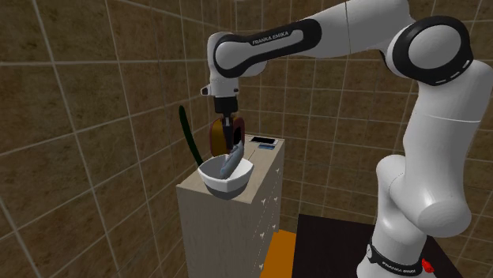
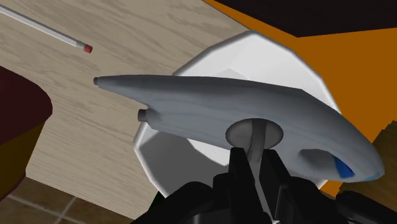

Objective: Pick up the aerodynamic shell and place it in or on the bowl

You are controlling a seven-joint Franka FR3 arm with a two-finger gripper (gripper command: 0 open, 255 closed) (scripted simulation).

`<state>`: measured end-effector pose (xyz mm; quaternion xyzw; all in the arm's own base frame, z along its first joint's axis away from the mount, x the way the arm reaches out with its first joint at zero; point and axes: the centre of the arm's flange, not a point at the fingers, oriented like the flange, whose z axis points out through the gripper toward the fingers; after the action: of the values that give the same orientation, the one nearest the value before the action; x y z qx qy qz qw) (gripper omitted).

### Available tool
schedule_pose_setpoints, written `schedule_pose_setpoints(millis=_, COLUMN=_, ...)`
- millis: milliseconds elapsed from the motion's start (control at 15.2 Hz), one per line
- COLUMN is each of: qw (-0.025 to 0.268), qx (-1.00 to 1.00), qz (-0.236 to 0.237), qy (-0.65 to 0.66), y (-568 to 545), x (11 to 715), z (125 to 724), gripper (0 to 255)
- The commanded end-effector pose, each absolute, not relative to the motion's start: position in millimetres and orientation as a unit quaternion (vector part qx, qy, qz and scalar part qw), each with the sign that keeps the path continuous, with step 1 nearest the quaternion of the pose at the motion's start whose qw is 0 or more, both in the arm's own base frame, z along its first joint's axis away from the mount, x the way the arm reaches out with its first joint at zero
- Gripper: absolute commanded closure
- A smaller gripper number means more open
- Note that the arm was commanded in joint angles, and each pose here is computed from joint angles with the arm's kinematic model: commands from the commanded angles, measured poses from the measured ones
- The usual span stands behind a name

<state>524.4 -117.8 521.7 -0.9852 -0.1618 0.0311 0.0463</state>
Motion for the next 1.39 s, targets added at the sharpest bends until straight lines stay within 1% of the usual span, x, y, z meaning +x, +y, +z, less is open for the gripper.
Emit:
schedule_pose_setpoints(millis=0, qw=0.046, qx=-0.985, qz=0.031, qy=-0.162, y=-118, x=524, z=510, gripper=255)
schedule_pose_setpoints(millis=132, qw=0.046, qx=-0.985, qz=0.031, qy=-0.162, y=-118, x=524, z=499, gripper=255)
schedule_pose_setpoints(millis=594, qw=0.046, qx=-0.985, qz=0.031, qy=-0.162, y=-118, x=524, z=499, gripper=255)
schedule_pose_setpoints(millis=660, qw=0.046, qx=-0.985, qz=0.031, qy=-0.162, y=-118, x=524, z=500, gripper=0)
schedule_pose_setpoints(millis=990, qw=0.046, qx=-0.985, qz=0.031, qy=-0.162, y=-118, x=524, z=499, gripper=0)
schedule_pose_setpoints(millis=1254, qw=0.046, qx=-0.985, qz=0.031, qy=-0.162, y=-122, x=528, z=549, gripper=0)
schedule_pose_setpoints(millis=1320, qw=0.046, qx=-0.985, qz=0.031, qy=-0.162, y=-122, x=528, z=549, gripper=0)
